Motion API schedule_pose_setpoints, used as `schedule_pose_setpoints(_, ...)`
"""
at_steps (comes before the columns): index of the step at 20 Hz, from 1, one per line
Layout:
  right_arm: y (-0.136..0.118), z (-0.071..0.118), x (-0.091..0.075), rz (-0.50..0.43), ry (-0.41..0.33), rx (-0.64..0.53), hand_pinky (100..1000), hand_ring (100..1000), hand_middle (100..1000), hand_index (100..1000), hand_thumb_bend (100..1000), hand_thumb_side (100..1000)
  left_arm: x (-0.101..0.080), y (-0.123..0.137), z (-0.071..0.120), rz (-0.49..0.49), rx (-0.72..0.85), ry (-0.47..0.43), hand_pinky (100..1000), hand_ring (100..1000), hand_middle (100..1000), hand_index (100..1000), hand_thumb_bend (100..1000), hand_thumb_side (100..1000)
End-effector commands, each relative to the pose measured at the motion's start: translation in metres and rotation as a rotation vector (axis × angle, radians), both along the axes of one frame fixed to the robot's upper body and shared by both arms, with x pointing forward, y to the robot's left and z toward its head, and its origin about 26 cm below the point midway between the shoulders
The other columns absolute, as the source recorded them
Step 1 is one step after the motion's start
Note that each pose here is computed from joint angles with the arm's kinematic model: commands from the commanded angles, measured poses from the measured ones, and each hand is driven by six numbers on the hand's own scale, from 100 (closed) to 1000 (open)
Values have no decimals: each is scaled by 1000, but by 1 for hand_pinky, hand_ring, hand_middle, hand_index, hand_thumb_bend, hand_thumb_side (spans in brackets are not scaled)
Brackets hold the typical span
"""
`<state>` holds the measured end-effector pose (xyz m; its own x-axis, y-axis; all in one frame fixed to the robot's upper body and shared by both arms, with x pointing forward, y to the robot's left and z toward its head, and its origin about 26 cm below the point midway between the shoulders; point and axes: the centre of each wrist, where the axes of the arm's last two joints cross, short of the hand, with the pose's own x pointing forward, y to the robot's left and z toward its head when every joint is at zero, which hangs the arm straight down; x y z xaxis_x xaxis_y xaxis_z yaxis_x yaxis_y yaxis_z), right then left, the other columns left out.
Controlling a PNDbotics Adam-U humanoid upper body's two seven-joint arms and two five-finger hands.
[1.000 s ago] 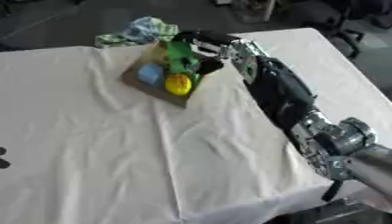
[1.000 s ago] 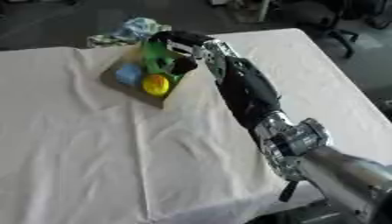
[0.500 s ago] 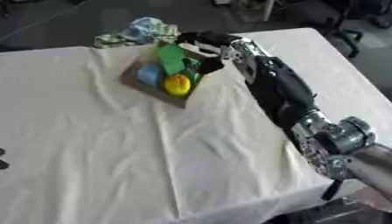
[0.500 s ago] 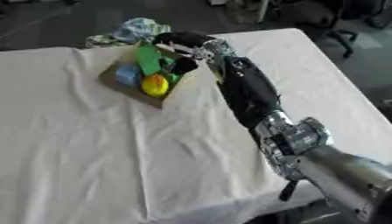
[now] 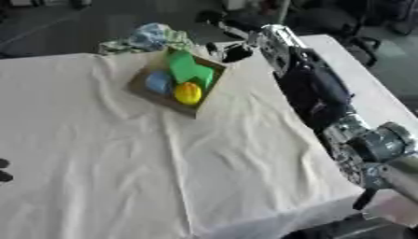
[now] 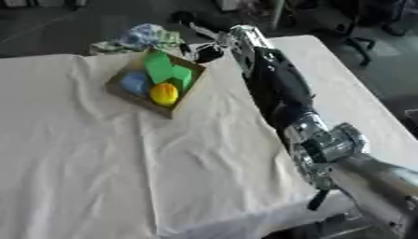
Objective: Pick up objects on the table and place them in the box.
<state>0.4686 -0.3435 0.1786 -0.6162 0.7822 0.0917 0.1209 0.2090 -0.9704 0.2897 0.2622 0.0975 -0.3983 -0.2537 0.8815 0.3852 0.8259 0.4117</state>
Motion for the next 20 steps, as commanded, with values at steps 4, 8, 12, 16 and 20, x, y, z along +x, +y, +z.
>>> schedule_pose_setpoints(4, -28, 24, -53, 132, -222, 360, 839, 877, 902, 1000, 100, 133, -4, 11, 1, 75, -30, -23, 689, 588, 611, 832, 100, 898)
schedule_pose_setpoints(8, -19, -10, -97, 190, -158, 649, 811, 850, 862, 1000, 100, 481, -8, 12, -1, 115, -87, -32, 690, 597, 621, 831, 100, 876)
schedule_pose_setpoints(12, -1, -49, -139, 198, -78, 888, 764, 807, 812, 1000, 100, 526, -13, 14, -5, 148, -141, -44, 691, 607, 631, 830, 100, 854)
schedule_pose_setpoints(16, 13, -77, -170, 177, 20, 1002, 730, 776, 778, 1000, 100, 523, -16, 12, -6, 162, -180, -64, 691, 612, 636, 827, 100, 844)
schedule_pose_setpoints(20, 21, -98, -190, 136, 85, 1090, 706, 753, 753, 1000, 100, 501, -19, 12, -9, 185, -208, -65, 689, 610, 629, 816, 100, 855)
